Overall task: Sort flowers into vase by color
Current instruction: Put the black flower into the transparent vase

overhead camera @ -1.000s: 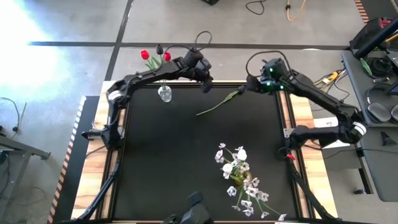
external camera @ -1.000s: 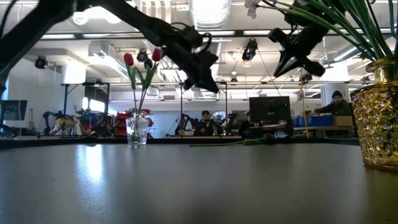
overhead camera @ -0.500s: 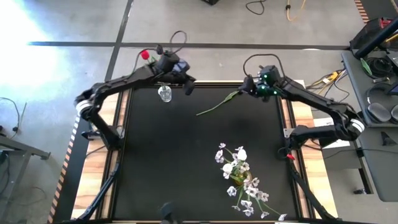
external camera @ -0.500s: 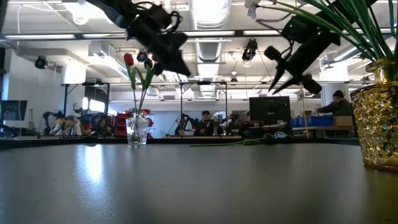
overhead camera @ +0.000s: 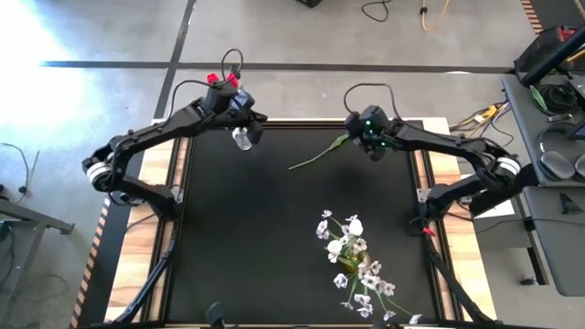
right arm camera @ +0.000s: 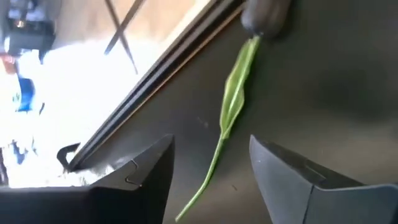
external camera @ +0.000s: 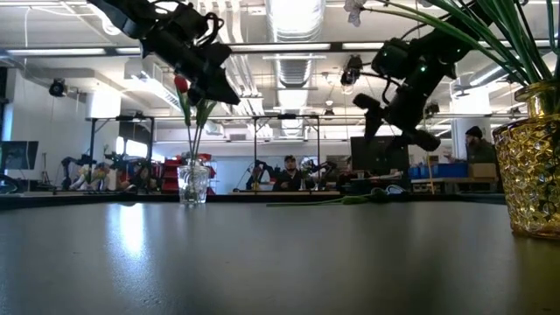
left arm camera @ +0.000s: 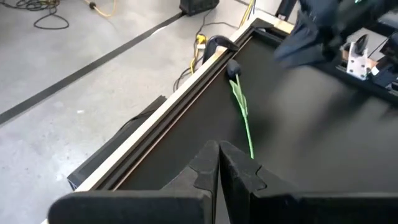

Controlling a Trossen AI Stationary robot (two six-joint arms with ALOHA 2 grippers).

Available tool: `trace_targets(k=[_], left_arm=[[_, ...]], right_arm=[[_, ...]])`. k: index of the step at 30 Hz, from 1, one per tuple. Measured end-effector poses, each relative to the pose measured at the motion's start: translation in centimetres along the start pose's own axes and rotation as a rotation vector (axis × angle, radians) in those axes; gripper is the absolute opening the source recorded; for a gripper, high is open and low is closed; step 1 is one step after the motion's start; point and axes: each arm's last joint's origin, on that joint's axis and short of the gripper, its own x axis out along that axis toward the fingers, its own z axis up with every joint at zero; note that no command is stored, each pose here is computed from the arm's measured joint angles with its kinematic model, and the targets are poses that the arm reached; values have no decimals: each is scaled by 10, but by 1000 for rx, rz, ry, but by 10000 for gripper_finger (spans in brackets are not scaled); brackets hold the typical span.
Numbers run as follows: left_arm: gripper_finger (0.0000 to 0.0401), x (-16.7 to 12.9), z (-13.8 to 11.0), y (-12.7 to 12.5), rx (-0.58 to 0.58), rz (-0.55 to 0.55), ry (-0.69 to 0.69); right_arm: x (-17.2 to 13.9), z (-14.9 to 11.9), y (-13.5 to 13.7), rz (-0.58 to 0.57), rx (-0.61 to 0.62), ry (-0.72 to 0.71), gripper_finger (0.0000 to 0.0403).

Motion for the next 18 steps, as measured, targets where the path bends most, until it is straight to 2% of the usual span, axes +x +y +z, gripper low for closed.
trace_targets(k=[5, 11, 18], left_arm=[[0, -6, 2, 9, -16, -18, -14], [0, -8, 2, 18, -39, -18, -17], [0, -9, 1, 21, -45, -32, -12]], right_arm=[[24, -6, -7, -66, 84, 0, 203], [50, -8, -10, -62, 189, -19, 203], [76, -11, -22, -116, 284, -38, 203]])
